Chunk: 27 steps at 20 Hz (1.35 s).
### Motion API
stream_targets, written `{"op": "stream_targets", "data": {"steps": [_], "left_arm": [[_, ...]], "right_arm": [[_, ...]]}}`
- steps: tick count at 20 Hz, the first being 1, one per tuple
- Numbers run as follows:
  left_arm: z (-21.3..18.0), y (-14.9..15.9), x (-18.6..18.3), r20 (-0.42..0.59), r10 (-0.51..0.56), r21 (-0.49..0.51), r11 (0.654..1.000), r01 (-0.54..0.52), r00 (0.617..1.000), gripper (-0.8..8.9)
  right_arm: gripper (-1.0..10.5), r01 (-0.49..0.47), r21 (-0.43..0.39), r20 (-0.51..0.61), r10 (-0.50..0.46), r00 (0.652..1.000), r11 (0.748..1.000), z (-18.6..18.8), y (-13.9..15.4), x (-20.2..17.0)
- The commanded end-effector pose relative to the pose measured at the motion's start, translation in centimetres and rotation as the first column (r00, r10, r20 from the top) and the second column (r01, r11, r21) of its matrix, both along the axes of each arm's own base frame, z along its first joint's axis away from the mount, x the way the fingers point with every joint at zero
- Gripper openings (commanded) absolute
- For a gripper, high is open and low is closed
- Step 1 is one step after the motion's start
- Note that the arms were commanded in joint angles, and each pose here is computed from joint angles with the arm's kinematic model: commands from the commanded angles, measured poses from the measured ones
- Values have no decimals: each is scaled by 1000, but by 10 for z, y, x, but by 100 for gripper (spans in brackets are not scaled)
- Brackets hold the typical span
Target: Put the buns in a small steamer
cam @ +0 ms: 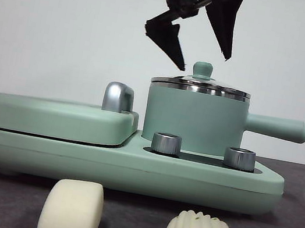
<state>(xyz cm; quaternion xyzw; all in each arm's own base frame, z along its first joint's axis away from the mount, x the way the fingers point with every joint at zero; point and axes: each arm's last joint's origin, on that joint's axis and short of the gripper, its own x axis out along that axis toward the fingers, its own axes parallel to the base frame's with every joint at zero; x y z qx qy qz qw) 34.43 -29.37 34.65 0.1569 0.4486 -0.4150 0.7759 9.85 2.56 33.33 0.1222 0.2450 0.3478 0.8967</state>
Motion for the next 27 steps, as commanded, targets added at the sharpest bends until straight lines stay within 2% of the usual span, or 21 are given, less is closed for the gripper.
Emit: {"op": "stream_targets", "data": {"steps": [1, 2, 7, 10, 15, 17, 22, 25, 27], "left_arm": [[3, -8, -1, 59, -23, 10, 1000, 23, 998, 361], [3, -8, -1, 63, -25, 16, 1000, 24, 998, 332], [-3, -10, 1, 62, -40, 30, 999, 38, 997, 326], [-9, -13, 2, 61, -55, 41, 998, 53, 997, 274], [-17, -16, 6, 56, -65, 57, 996, 62, 996, 269], [-17, -16, 6, 72, -63, 73, 996, 58, 995, 182], [-17, -15, 6, 73, -61, 78, 995, 55, 995, 146], [-17, -16, 6, 73, -62, 78, 995, 56, 995, 84], [-17, -16, 6, 73, -61, 78, 995, 55, 995, 84]], "right_arm": [[491, -19, 11, 18, 19, 1000, 1000, 6, 1, -1], [491, -25, 14, 18, 25, 1000, 1000, 6, 1, -1], [491, -53, 28, 16, 52, 999, 998, 6, 1, -2], [491, -52, 28, 16, 52, 999, 998, 6, 1, -2], [491, -53, 28, 16, 52, 999, 998, 6, 1, -2], [491, -53, 28, 16, 52, 998, 998, 6, 1, -2], [491, -52, 28, 16, 52, 999, 998, 6, 1, -2], [491, -52, 28, 16, 52, 999, 998, 6, 1, -2], [491, -52, 28, 16, 52, 999, 998, 6, 1, -2]]}}
